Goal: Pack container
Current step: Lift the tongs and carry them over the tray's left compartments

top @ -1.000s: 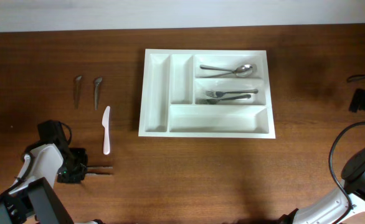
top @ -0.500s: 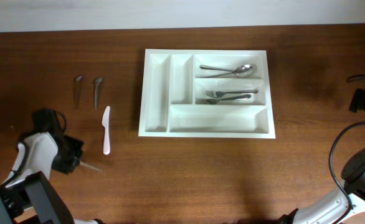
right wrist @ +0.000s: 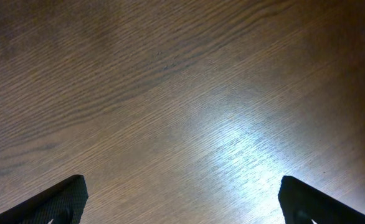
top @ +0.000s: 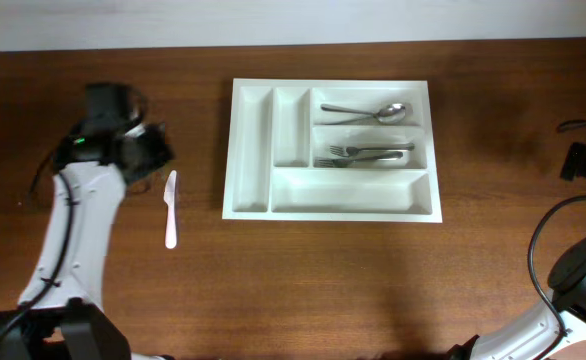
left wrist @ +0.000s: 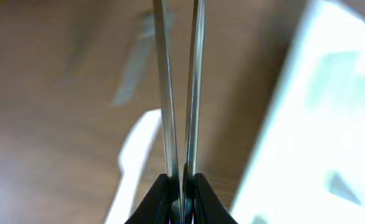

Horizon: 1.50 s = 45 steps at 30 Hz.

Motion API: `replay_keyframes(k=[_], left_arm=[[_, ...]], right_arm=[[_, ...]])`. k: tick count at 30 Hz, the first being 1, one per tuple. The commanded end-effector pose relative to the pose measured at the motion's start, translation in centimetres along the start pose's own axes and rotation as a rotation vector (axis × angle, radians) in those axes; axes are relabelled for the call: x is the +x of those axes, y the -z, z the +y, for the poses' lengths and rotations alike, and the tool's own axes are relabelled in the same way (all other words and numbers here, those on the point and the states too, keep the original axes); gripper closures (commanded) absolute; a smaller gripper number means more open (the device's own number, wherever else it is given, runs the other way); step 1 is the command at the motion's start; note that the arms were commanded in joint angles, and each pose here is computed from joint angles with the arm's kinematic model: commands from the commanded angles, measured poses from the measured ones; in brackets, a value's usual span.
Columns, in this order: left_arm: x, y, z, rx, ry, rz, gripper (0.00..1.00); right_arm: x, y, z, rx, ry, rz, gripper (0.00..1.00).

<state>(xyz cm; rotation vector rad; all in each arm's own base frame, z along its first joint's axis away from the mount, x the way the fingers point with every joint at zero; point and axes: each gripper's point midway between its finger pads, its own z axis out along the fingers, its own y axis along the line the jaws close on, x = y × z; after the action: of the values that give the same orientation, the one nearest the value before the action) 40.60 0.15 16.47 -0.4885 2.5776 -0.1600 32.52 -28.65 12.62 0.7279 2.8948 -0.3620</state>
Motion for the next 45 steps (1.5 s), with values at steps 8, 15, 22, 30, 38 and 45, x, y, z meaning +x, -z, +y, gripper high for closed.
replay_keyframes(k=[8,15,22,30,38,45], left_arm=[[4.7,3.7,-17.9,0.313,-0.602,-0.110,0.87],[8.0,5.1,-22.2,0.392,-0.732,-0.124,0.86],[8.6,5.3,-22.8,0.405,-0.747,-0.123,0.87],[8.8,5.4,-23.3,0.420,-0.817,-0.141,0.87],[11.8,4.6,-27.3,0.491,-1.185,-0.219,0.87],[14.5,1.8,-29.8,0.519,-1.293,-0.217,0.88]], right_arm=[[0.1,0.0,0.1,-0.002,-0.006,0.003,0.01],[0.1,0.0,0.1,-0.002,-0.006,0.003,0.01],[0.1,0.0,0.1,-0.002,-0.006,0.003,0.01],[0.1,0.0,0.1,-0.002,-0.006,0.003,0.01],[0.1,0.0,0.1,-0.002,-0.006,0.003,0.01],[0.1,0.0,0.1,-0.002,-0.006,0.003,0.01]])
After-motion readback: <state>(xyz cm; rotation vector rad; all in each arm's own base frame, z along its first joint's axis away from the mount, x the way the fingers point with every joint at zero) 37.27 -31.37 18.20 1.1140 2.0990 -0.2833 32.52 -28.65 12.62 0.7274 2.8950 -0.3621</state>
